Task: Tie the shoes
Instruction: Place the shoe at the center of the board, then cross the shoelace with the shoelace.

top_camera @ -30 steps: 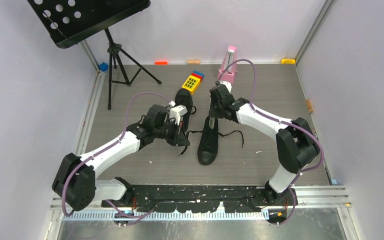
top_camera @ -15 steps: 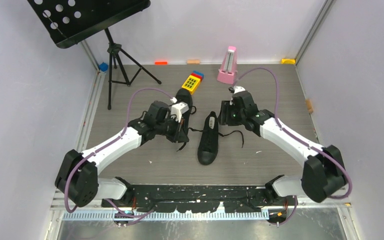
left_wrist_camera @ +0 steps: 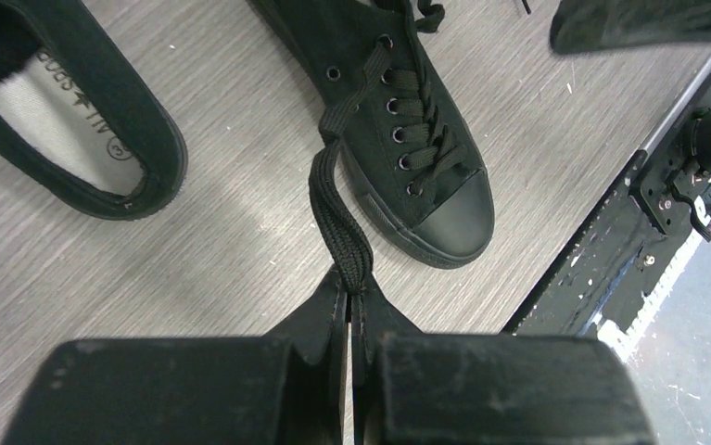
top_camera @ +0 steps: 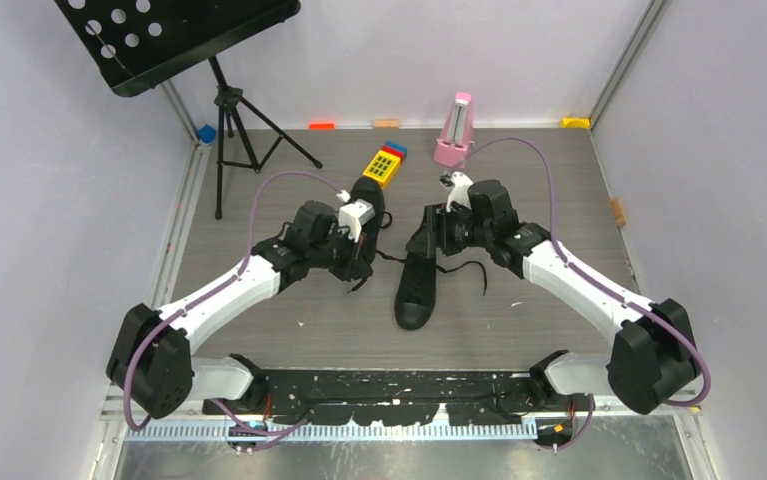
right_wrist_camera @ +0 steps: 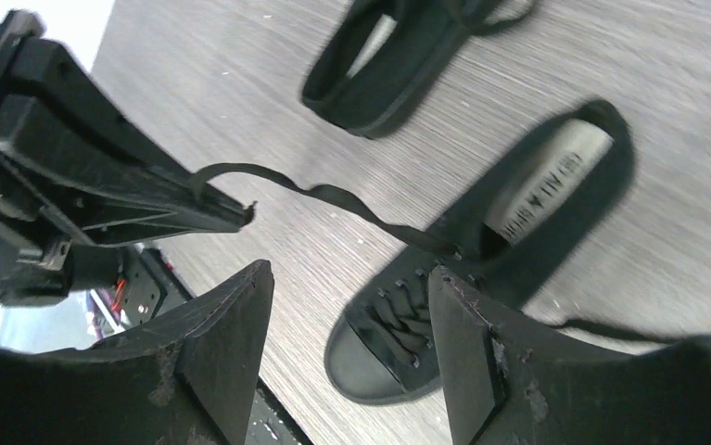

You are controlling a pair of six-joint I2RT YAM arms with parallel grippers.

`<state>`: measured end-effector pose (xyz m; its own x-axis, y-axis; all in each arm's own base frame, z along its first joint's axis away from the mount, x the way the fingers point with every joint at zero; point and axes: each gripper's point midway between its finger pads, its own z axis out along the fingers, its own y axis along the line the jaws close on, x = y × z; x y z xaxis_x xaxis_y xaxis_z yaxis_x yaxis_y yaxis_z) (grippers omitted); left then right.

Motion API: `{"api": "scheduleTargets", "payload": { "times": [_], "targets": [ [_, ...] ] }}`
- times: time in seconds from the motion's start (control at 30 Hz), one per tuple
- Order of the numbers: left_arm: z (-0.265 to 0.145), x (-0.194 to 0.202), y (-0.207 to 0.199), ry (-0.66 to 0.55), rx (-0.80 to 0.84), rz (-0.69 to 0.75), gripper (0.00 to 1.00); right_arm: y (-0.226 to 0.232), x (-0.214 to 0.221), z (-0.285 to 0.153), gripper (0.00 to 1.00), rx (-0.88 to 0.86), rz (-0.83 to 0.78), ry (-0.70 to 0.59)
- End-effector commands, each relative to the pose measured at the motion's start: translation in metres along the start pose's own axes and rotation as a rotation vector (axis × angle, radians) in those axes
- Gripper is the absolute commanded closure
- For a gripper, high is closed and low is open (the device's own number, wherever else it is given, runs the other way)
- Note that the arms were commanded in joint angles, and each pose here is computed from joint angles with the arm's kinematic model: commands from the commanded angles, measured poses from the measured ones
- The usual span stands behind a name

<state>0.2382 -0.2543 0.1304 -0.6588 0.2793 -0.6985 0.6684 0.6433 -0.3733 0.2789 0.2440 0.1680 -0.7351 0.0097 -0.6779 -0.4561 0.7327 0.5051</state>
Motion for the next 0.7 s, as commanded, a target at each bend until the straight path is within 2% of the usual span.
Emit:
{"api": "scheduleTargets", "payload": {
  "times": [0.0, 0.13, 0.33, 0.4, 0.53, 0.67],
  "targets": [
    [-0.018, -0.042, -0.005, -0.13, -0.036, 0.071, 1.0, 0.046, -0.022, 0.014, 0.33, -0.225, -0.232, -0.031],
    [-0.03, -0.051, -0.006, -0.161, -0.063, 0.051, 1.0, 0.056, -0.017, 0.036, 0.33, -0.245, -0.396, -0.046],
    [-0.036, -0.056, -0.012, -0.15, -0.053, 0.042, 1.0, 0.059, -0.02, 0.06, 0.42, -0.261, -0.43, -0.056],
    [-0.036, -0.057, -0.013, -0.151, -0.052, 0.042, 1.0, 0.059, -0.02, 0.065, 0.5, -0.262, -0.43, -0.049],
    [-0.035, -0.056, -0.009, -0.14, -0.071, 0.034, 1.0, 0.056, -0.023, 0.064, 0.84, -0.234, -0.418, -0.066],
    [-0.028, -0.044, 0.008, -0.076, -0.151, -0.009, 1.0, 0.053, -0.025, 0.048, 0.93, -0.195, -0.407, -0.119]
  ]
}}
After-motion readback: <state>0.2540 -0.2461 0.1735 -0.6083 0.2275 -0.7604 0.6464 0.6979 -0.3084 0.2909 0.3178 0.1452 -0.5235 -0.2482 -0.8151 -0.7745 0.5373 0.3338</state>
